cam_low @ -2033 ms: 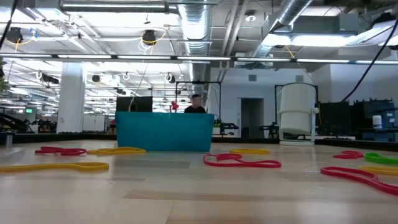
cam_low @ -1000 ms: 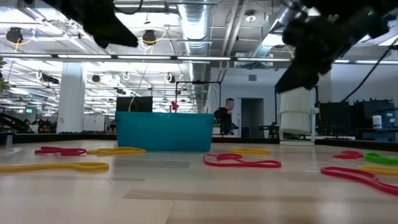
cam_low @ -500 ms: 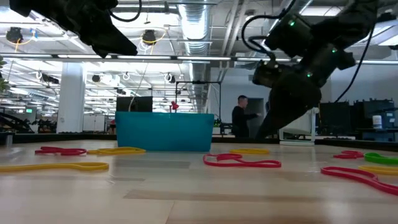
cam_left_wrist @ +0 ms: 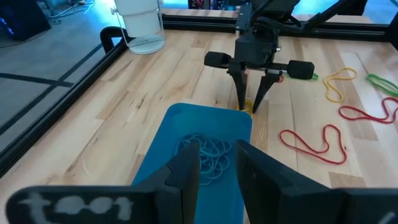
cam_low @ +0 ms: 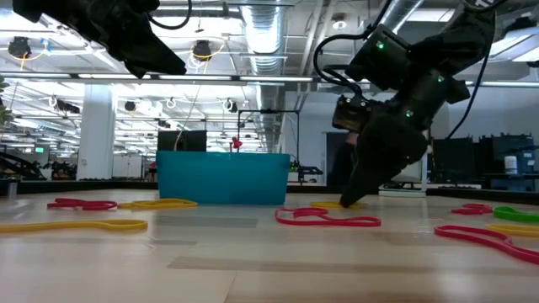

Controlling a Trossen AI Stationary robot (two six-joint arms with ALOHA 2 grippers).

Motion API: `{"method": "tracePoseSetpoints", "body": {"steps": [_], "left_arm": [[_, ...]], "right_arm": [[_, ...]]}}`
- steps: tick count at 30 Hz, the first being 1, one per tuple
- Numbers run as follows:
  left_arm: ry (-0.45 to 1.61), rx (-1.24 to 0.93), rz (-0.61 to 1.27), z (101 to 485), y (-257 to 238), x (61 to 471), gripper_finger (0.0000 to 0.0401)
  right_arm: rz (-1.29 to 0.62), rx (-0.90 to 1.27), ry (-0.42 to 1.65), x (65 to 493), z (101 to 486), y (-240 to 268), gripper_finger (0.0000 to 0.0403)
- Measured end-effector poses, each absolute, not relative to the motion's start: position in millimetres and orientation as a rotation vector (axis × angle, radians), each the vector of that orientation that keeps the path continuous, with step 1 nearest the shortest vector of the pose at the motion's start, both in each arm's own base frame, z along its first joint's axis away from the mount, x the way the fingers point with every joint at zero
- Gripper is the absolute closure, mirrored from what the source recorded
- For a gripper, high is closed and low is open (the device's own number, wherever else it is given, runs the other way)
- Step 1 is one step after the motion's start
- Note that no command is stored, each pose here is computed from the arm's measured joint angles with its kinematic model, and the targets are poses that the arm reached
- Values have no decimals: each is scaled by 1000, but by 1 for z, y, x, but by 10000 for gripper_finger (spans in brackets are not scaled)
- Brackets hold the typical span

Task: Pick and place items into bin
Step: Put the yellow rubber band into the blue bin

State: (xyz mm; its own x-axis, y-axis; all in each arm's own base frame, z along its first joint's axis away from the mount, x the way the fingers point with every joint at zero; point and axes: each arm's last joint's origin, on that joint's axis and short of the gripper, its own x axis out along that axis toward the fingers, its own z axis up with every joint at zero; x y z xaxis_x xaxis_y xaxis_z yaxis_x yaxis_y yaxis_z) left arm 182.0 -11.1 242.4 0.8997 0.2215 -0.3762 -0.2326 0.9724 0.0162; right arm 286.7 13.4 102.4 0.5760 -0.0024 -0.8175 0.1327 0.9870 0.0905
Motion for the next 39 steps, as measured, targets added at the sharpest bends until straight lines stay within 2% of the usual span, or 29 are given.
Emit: {"method": "tracePoseSetpoints", "body": {"steps": [5, 10, 13, 23, 26, 30, 39], "left_arm": [[386, -29, 235, 242, -11, 182, 309], [387, -29, 235, 242, -11, 182, 309], [387, -29, 235, 242, -11, 182, 309], [390, -28, 235, 242, -11, 182, 309], [391, -28, 235, 242, -11, 182, 309], [391, -28, 234, 242, -11, 182, 309], [394, -27, 238, 242, -11, 182, 309]], "right_arm": [[-81, 154, 962, 286, 102, 15, 328], [-52, 174, 928, 287, 106, 22, 390], [-5, 188, 908, 289, 119, 28, 394], [101, -14, 405, 317, 251, 32, 401], [86, -76, 308, 330, 271, 24, 401], [48, -104, 330, 356, 265, 10, 402], [-17, -23, 527, 411, 190, -22, 402]]}}
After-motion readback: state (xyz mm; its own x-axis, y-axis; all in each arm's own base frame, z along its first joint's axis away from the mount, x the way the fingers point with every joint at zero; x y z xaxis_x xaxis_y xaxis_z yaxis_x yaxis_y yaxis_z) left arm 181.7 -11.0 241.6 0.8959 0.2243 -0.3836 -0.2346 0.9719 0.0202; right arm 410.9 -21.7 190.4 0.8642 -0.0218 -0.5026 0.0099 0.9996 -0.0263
